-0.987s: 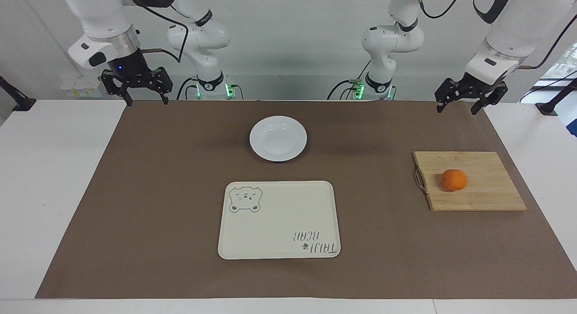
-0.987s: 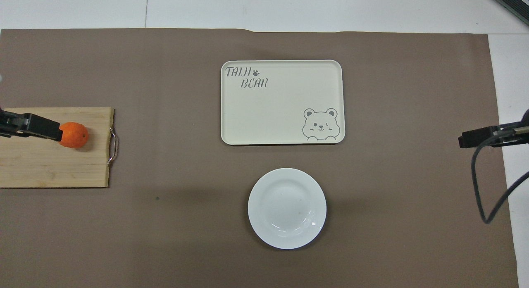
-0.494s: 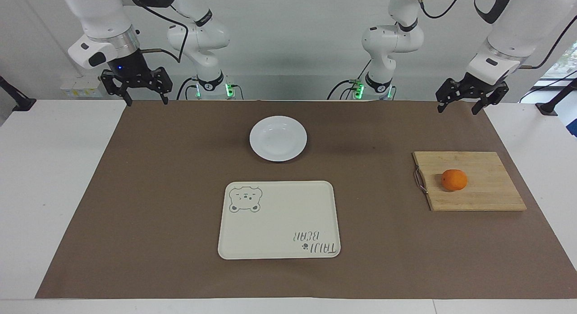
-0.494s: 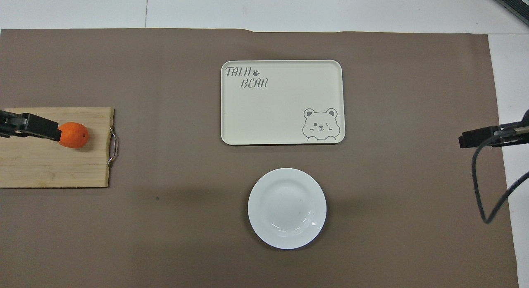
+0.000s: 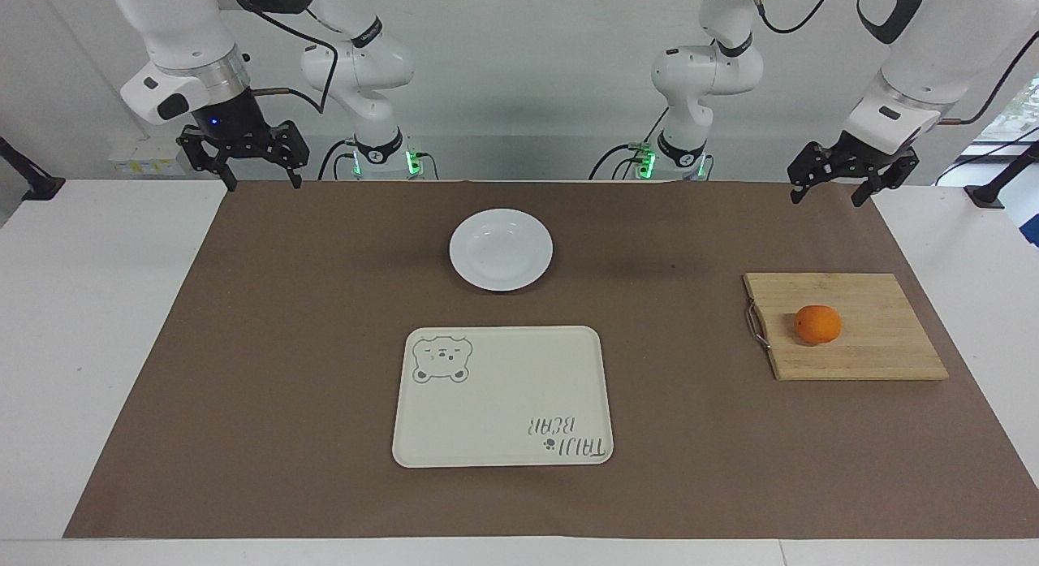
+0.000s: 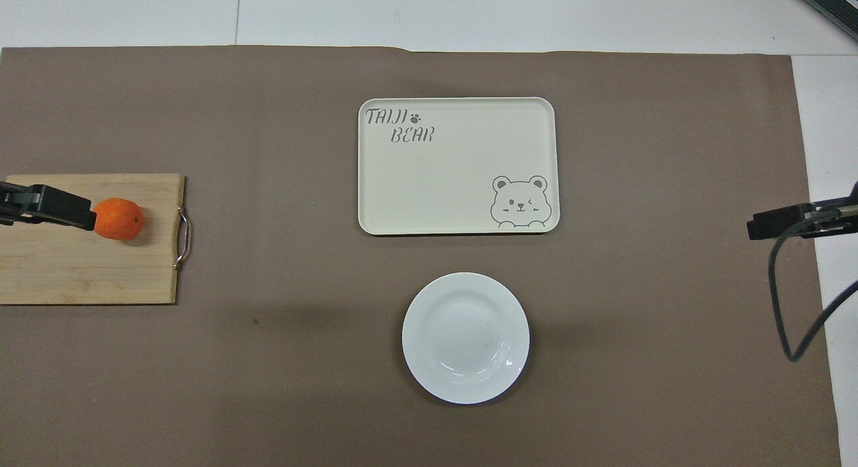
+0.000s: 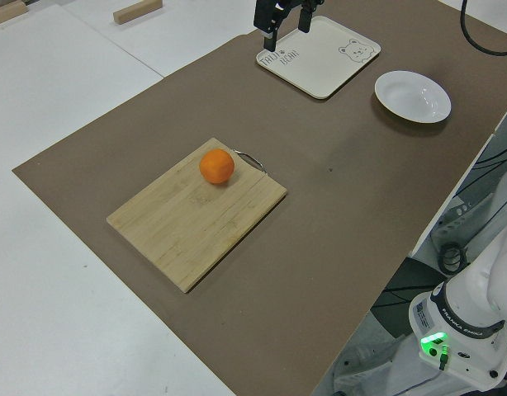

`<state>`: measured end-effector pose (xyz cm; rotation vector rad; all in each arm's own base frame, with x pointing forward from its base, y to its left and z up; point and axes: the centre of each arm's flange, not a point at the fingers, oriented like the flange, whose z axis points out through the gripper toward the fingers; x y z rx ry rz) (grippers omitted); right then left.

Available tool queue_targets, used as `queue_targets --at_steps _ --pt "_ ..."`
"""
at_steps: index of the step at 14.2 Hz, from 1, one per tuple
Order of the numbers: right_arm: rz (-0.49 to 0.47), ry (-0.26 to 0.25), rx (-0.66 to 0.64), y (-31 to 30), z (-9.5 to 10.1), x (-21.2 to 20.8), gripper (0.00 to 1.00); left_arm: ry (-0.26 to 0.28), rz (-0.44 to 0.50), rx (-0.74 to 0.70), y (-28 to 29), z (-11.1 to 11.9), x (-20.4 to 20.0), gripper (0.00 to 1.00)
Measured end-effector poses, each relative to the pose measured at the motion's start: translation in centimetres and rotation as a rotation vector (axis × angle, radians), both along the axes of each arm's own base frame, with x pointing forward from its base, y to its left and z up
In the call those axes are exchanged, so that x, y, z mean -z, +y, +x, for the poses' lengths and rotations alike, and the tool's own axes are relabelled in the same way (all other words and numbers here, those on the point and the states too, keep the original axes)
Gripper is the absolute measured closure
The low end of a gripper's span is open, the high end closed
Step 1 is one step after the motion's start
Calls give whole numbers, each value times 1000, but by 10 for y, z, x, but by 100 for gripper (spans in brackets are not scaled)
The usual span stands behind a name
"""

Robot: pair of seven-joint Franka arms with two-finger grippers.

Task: Place orange and plate with both arms

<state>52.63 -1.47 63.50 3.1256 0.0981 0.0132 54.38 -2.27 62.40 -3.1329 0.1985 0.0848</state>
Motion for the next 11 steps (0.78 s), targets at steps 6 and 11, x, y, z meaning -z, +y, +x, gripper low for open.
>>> queue_targets --at_steps 6,11 --pt "0 0 1 0 0 0 0 -11 -1 -15 13 8 36 0" --pt "0 0 1 0 0 0 0 -50 -2 -13 49 15 81 0"
